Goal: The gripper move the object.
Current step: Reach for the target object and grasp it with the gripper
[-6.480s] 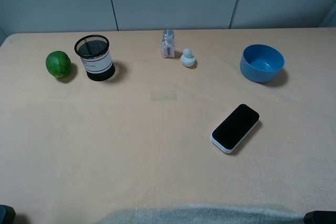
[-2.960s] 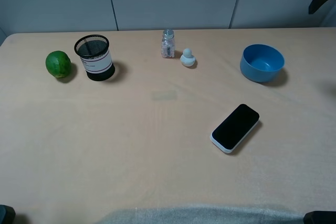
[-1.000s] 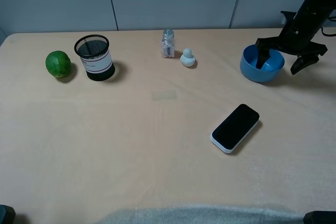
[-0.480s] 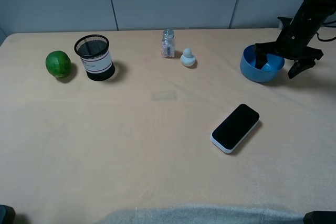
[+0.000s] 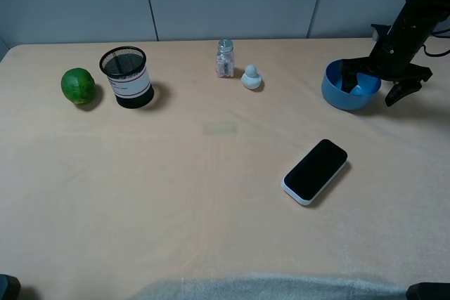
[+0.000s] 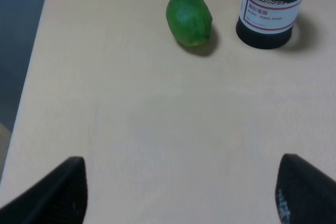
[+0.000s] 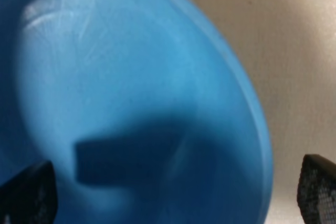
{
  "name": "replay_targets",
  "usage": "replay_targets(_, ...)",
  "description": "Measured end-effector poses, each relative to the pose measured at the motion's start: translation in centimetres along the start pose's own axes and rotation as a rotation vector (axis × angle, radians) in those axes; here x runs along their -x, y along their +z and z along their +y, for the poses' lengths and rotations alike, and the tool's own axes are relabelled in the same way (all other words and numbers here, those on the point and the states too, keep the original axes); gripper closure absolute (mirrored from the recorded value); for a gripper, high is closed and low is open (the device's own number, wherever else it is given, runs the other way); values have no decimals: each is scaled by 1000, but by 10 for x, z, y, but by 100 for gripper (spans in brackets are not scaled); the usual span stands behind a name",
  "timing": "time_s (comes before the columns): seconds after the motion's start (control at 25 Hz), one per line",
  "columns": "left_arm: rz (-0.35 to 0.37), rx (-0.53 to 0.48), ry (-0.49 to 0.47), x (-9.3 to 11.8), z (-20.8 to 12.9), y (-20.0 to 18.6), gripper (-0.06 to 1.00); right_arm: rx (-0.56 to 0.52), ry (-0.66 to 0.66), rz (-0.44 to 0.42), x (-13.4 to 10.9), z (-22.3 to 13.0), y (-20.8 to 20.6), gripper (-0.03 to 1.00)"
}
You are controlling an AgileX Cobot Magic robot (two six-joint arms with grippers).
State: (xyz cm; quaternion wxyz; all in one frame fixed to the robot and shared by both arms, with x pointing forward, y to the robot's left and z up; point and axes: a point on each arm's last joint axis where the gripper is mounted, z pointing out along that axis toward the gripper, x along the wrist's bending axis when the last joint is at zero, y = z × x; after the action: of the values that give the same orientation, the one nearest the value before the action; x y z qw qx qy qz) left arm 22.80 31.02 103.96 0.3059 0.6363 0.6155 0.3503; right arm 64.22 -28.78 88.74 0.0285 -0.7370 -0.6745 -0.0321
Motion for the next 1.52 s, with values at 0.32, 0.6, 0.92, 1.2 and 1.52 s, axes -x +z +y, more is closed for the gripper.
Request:
replay_targets(0.32,0,0,0,0,0,0,15,-7,1,-1,0,0,3,27)
replay_targets(0.6,0,0,0,0,0,0,15,-21,2,-2,1,0,9,27)
replay_targets(0.92,0,0,0,0,0,0,15,-20,1,-2,1,0,9,35)
replay_targets(1.2,0,0,0,0,0,0,15,-17,1,-2,1,0,9,57)
replay_targets(1.52,0,0,0,0,0,0,15,-12,-34,0,1,1,9,89)
